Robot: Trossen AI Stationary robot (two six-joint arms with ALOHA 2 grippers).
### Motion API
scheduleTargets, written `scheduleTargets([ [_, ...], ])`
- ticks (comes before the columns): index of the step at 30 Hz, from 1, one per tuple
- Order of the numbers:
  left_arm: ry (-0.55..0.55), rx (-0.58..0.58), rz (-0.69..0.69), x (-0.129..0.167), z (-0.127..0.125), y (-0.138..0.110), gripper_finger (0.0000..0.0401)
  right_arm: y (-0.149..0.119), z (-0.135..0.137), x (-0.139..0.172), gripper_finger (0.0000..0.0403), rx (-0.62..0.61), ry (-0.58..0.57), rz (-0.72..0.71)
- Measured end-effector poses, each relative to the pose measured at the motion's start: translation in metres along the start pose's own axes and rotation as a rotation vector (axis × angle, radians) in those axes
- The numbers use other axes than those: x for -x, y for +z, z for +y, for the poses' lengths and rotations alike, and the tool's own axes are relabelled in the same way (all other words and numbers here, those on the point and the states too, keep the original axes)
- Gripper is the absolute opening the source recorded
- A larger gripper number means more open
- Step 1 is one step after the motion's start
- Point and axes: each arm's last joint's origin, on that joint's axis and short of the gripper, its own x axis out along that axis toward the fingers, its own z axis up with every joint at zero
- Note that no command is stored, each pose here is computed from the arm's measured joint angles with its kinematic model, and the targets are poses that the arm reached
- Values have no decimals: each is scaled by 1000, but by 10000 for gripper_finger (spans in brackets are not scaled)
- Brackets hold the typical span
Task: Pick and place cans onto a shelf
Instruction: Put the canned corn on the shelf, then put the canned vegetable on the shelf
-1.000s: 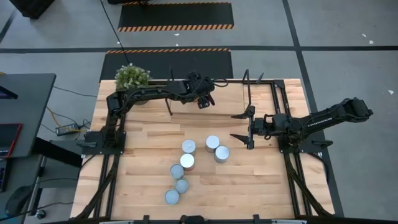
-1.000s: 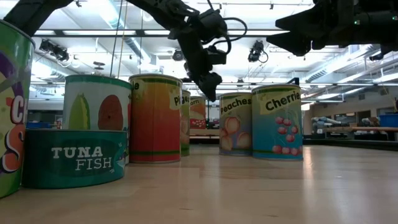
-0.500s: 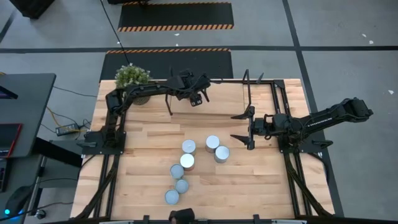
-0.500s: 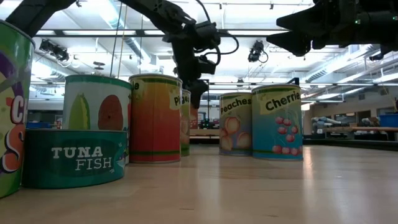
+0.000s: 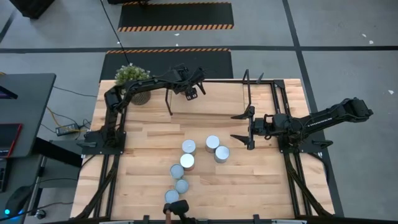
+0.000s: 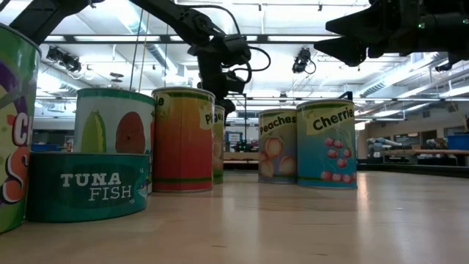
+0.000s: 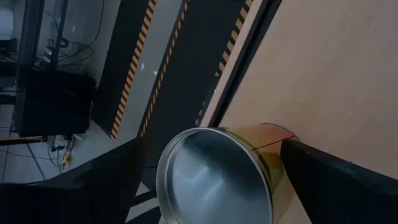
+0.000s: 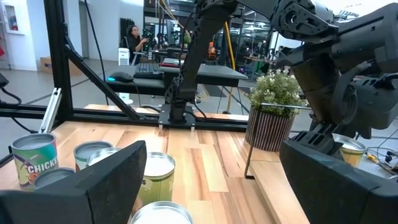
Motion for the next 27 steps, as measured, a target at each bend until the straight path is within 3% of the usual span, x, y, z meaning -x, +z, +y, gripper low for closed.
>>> scheduleTargets([
  [7,-9,-35,-11,4,2,0,377,0,0,0,376,1,0,0],
  [13,-68,-165,-149,60,-7,6,377,0,0,0,376,2,-3,1],
  [19,-417,-167,-225,110,-29,-3,377,-1,0,0,376,2,-2,6],
  [22,-586,-203,-165,127,-46,-13,377,-1,0,0,376,-1,-2,7],
  [27,-694,-259,24,151,-73,-35,377,-1,0,0,376,-3,-2,7],
])
